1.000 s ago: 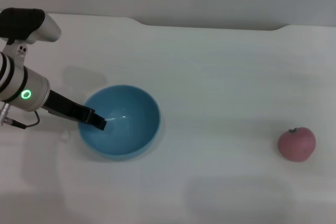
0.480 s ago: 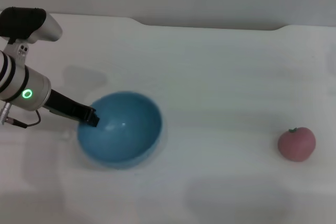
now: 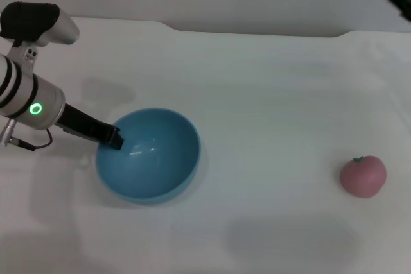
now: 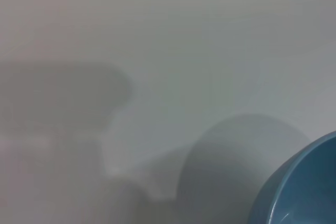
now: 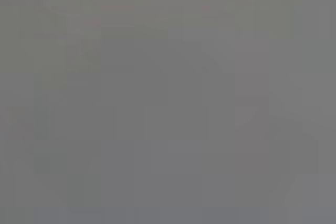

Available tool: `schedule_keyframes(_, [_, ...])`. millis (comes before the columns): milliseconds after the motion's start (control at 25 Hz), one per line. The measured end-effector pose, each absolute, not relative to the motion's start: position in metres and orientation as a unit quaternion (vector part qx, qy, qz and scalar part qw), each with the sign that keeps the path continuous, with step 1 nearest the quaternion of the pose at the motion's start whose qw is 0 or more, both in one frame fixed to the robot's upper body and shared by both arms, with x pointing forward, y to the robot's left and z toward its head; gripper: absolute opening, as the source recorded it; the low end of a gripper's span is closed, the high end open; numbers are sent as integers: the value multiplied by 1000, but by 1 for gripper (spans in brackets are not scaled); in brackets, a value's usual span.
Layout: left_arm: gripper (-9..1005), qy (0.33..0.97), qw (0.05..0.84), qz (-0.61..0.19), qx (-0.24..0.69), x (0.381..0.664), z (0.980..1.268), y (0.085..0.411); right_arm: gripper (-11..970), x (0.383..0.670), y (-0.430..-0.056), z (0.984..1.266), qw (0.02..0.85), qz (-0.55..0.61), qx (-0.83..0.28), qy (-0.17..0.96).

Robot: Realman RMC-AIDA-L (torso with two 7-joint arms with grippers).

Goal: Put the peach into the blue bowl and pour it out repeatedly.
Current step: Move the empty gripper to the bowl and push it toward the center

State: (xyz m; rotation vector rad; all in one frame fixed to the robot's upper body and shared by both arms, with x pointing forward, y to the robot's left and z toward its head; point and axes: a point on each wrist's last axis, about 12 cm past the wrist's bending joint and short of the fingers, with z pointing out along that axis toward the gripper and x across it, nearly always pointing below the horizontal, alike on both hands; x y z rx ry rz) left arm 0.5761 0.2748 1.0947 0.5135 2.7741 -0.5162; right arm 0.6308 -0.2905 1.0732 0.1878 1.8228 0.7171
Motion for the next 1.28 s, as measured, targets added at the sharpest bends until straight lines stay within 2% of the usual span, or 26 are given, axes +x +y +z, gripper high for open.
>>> schedule_keyframes(280, [-1, 957, 141, -177, 181, 579, 1097, 273, 472, 636, -286, 1134, 372, 315, -82, 869])
schedule_keyframes(440, [-2, 957, 145, -176, 182, 580, 1098, 272, 470, 628, -283, 1148, 235, 265, -117, 928])
schedule_keyframes(680, [-1, 955, 147, -176, 185, 582, 1100, 270, 469, 616, -270, 1137, 107, 183, -154, 965])
schedule_keyframes(1280, [-2, 953, 148, -173, 200, 586, 1103, 262, 464, 597, -262, 1110, 36, 171, -154, 972])
